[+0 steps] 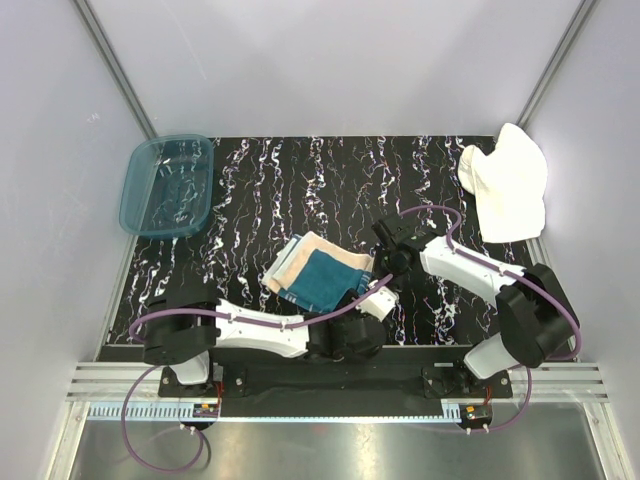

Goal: Roll the towels
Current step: Roll the towel

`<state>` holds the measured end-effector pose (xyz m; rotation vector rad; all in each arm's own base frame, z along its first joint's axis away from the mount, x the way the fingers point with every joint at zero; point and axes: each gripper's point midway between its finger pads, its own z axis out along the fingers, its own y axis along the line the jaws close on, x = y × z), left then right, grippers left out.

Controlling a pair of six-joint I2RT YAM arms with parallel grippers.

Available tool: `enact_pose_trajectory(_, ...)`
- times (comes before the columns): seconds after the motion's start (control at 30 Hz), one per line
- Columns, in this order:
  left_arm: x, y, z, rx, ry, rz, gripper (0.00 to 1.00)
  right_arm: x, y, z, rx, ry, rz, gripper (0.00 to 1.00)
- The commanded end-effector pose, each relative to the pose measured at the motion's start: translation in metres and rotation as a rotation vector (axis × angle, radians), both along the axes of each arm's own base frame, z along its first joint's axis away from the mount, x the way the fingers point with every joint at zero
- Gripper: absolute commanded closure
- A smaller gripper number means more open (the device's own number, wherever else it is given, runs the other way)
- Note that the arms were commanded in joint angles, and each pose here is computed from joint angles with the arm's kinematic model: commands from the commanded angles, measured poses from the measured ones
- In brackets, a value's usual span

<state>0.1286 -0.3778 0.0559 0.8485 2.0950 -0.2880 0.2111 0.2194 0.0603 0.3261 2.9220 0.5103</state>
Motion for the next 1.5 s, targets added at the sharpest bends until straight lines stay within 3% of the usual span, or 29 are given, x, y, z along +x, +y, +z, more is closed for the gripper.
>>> enact_pose_trajectory(0.0,0.005,0.002,-0.004,-0.043,-0.004,0.061,0.25,0.004,0.004,0.022,0.019,-0.051,0.015,0.78)
enact_pose_trajectory(0.23,0.001,0.011,-0.016,-0.040,0.022,0.069,0.34,0.006,0.007,0.023,0.026,-0.044,0.015,0.78)
enact_pose_trajectory(0.43,0.003,0.011,-0.014,-0.061,0.031,0.073,0.62,0.005,0.008,0.025,0.030,-0.042,0.022,0.77)
enact_pose_trajectory(0.6,0.005,0.012,-0.010,-0.084,0.065,0.056,0.74,0.004,0.006,0.021,0.021,-0.036,0.024,0.74)
enact_pose_trajectory(0.63,0.005,0.011,-0.008,-0.093,0.076,0.049,0.75,0.004,0.006,0.020,0.017,-0.035,0.024,0.72)
enact_pose_trajectory(0.73,0.006,0.012,-0.002,-0.126,0.101,0.046,0.76,0.008,0.002,0.019,-0.011,-0.049,0.019,0.54)
enact_pose_trajectory(0.77,0.009,0.014,0.000,-0.136,0.111,0.052,0.76,0.010,0.000,0.022,-0.023,-0.052,0.017,0.41)
enact_pose_trajectory(0.83,0.011,0.016,0.005,-0.175,0.135,0.050,0.76,0.016,-0.007,0.023,-0.062,-0.070,0.015,0.31)
enact_pose_trajectory(0.87,0.012,0.016,0.007,-0.189,0.145,0.048,0.76,0.019,-0.009,0.028,-0.075,-0.077,0.014,0.22)
enact_pose_trajectory(1.0,0.015,0.019,0.014,-0.247,0.201,0.034,0.76,0.036,-0.029,0.046,-0.145,-0.128,-0.014,0.06)
enact_pose_trajectory(1.23,0.017,0.017,0.034,-0.386,0.311,-0.002,0.77,0.060,-0.071,0.095,-0.213,-0.279,-0.145,0.02)
enact_pose_trajectory(1.47,0.025,0.017,0.055,-0.550,0.436,-0.034,0.77,0.054,-0.042,0.114,0.028,-0.399,-0.091,0.03)
